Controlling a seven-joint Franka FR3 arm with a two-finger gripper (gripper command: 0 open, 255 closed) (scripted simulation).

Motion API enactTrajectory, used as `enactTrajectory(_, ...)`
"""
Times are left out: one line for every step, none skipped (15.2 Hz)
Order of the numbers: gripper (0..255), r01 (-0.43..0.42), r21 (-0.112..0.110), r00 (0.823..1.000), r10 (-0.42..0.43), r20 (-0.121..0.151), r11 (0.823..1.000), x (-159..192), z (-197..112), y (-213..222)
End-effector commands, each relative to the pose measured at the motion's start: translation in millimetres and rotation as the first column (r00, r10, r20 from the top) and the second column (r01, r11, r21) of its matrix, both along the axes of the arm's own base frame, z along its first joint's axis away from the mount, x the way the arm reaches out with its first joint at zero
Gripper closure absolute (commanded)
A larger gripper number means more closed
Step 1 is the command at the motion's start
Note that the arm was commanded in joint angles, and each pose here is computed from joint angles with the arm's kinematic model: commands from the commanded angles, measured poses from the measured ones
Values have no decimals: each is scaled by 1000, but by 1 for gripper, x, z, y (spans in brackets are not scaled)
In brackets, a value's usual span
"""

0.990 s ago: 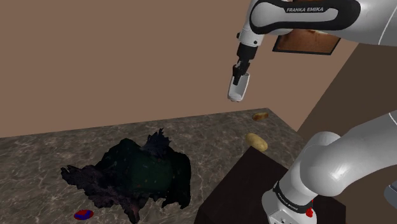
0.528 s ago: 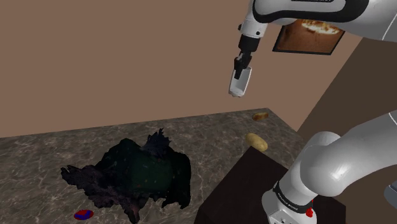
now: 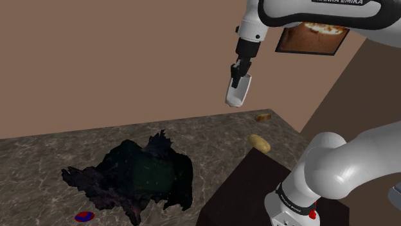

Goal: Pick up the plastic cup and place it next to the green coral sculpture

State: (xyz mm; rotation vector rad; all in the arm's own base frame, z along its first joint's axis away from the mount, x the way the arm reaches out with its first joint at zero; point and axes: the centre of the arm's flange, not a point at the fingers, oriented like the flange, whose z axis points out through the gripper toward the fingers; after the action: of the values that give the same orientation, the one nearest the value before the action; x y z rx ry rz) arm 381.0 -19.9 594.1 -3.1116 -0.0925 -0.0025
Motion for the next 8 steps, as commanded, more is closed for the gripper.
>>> enactTrajectory(255, 2, 0, 1000, -2, 0, 1000, -6, 3, 27)
enactTrajectory(255, 2, 0, 1000, -2, 0, 1000, -11, 3, 46)
enactTrajectory(255, 2, 0, 1000, -2, 0, 1000, -11, -2, 46)
enactTrajectory(255, 2, 0, 1000, -2, 0, 1000, -11, -8, 46)
enactTrajectory(255, 2, 0, 1000, -2, 0, 1000, -11, -13, 46)
enactTrajectory(255, 2, 0, 1000, -2, 0, 1000, -11, -18, 46)
enactTrajectory(255, 2, 0, 1000, -2, 0, 1000, -11, -24, 46)
enactTrajectory(255, 2, 0, 1000, -2, 0, 1000, -11, -29, 46)
